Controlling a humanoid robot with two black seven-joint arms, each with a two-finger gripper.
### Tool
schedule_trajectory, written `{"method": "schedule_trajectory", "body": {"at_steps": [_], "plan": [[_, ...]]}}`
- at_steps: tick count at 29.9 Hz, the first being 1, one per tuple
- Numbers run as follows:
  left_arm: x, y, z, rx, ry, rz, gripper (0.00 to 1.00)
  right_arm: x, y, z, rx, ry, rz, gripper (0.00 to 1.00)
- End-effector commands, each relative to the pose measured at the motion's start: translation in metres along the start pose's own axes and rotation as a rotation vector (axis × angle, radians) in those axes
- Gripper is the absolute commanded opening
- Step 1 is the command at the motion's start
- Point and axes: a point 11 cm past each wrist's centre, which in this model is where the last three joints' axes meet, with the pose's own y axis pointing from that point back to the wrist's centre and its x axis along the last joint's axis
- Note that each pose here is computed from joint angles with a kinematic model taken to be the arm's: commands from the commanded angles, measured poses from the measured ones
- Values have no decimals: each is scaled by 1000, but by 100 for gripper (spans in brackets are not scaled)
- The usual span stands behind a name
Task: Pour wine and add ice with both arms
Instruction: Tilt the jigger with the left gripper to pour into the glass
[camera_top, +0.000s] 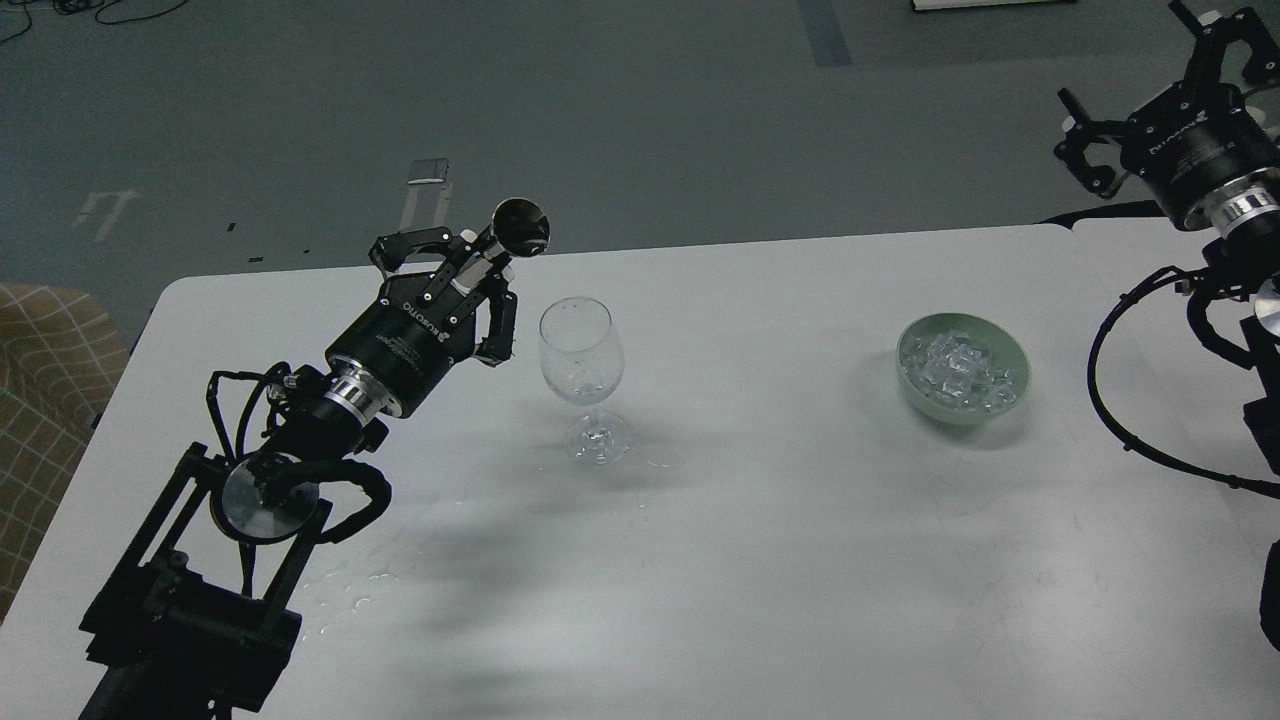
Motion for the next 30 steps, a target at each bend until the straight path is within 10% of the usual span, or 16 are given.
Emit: {"method": "schedule_trajectory", "body": {"at_steps": [1,30], "plan": [[1,2,0,5,-28,-3,0,-1,-1,0,1,0,-1,100],[-5,-1,0,52,-385,-47,0,-1,-1,0,1,-2,-3,100]]}}
